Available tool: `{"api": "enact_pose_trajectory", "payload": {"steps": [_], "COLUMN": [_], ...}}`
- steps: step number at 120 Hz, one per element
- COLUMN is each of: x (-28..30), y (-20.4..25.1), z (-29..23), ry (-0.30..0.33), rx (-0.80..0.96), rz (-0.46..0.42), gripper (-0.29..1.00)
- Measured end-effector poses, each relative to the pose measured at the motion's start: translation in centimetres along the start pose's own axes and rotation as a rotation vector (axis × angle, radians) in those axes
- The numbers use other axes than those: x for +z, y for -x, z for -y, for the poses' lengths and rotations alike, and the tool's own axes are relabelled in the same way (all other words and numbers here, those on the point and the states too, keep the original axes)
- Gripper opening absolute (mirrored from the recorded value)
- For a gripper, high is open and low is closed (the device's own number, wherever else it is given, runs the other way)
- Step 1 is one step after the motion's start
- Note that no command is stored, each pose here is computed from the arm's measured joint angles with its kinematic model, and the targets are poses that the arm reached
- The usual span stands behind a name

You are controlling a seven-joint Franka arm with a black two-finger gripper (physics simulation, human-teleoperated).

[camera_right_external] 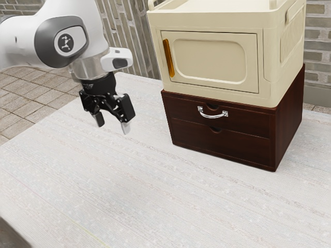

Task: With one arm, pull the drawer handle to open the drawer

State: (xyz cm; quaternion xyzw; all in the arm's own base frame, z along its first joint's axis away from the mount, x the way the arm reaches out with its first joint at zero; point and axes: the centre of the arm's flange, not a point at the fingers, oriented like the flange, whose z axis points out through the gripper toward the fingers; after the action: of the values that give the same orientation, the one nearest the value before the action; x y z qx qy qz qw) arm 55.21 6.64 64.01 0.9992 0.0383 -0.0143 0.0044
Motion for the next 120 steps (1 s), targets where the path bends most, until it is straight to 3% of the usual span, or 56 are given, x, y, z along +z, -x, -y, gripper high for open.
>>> {"api": "enact_pose_trajectory", "payload": {"steps": [35, 65, 120], "x": [-0.6, -8.8, -8.1], "y": [0.5, 3.9, 4.2], "z": [3.3, 7.4, 10.6], "ry": [0.023, 0.061, 0.107], "rx": [-0.06, -0.163, -0.94], "rz": [-0.012, -0.156, -0.105], "gripper": [0.7, 0.7, 0.7]}}
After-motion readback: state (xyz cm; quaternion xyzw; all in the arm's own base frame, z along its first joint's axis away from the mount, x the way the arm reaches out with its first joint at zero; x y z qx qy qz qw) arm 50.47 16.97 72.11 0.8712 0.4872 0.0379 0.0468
